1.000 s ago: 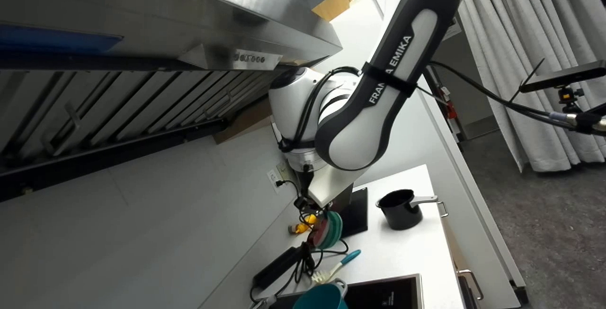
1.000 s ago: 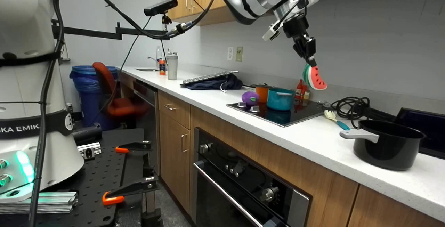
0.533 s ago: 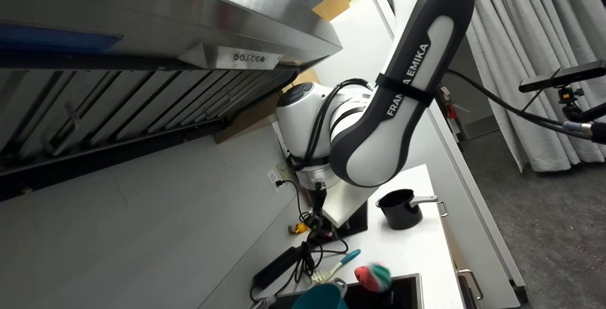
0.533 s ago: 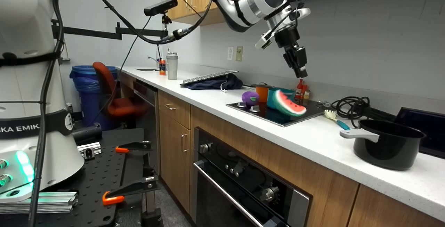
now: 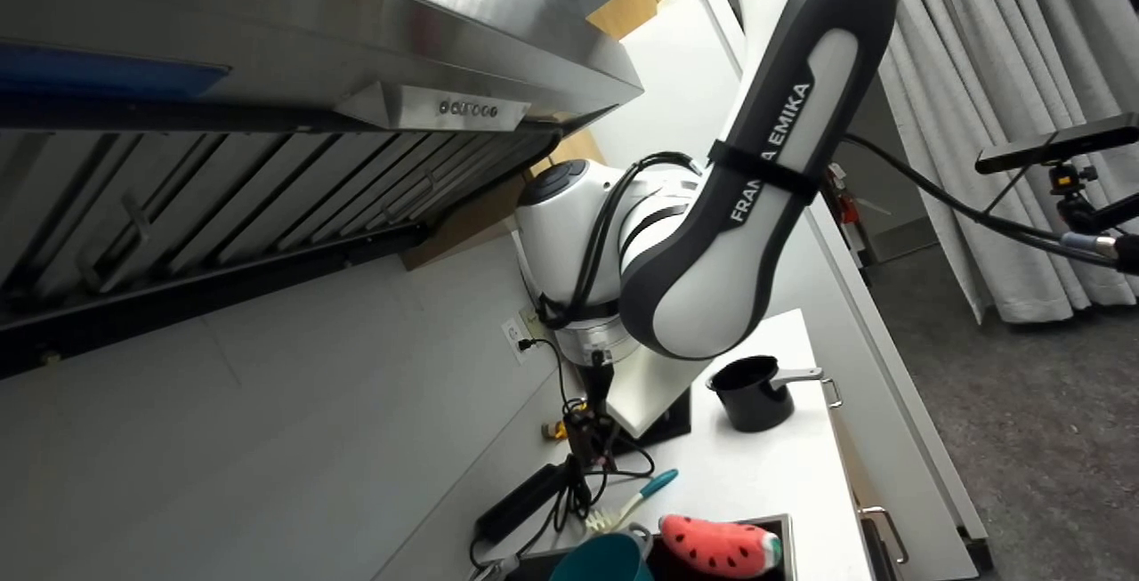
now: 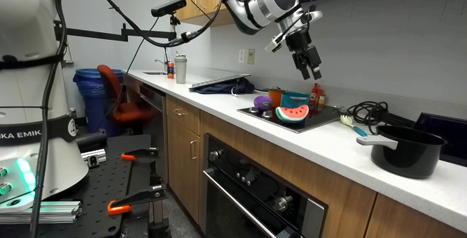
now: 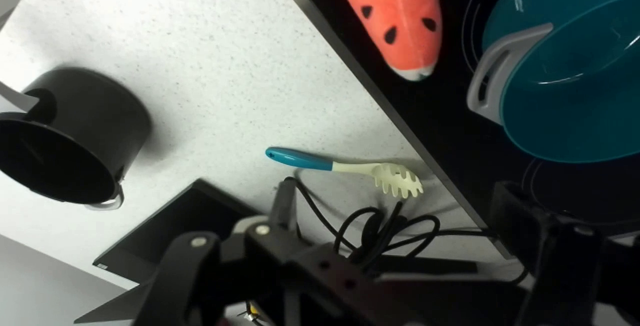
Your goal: Put the watermelon plush on the table and close the pot with the lid on the other pot
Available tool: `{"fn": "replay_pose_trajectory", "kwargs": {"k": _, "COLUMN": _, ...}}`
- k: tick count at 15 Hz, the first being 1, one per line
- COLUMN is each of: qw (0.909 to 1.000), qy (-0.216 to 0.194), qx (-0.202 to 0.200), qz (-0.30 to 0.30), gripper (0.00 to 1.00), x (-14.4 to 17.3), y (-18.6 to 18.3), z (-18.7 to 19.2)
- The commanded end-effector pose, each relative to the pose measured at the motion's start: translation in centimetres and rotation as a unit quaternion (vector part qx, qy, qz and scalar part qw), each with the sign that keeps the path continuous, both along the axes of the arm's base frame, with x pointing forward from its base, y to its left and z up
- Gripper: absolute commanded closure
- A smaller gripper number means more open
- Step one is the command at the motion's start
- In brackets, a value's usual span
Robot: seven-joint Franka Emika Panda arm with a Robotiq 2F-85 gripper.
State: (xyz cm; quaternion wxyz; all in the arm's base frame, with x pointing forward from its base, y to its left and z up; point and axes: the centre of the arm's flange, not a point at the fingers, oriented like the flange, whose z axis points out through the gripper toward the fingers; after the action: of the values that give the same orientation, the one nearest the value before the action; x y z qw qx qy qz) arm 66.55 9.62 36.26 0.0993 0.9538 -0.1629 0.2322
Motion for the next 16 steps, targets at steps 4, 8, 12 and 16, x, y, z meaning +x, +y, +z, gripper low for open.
{"fn": "replay_pose_trajectory", "kwargs": {"k": 4, "qw": 0.9975, "qy": -0.006, "qx": 0.013, "qz": 0.07, "gripper": 0.0, "x": -0.7, "y": 4.1, "z": 0.6}}
{"fn": "replay_pose_trajectory", "kwargs": {"k": 8, "qw": 0.9917, "qy": -0.012, "qx": 0.013, "qz": 0.127, "gripper": 0.0, "x": -1.0, "y": 7.8, "z": 1.1}}
{"fn": "replay_pose_trajectory", "kwargs": {"k": 12, "qw": 0.9829, "qy": -0.014, "qx": 0.009, "qz": 0.183, "gripper": 0.0, "x": -1.2, "y": 11.1, "z": 1.2}}
{"fn": "replay_pose_trajectory", "kwargs": {"k": 16, "qw": 0.974, "qy": -0.006, "qx": 0.003, "qz": 0.227, "gripper": 0.0, "x": -1.6, "y": 13.6, "z": 0.9}}
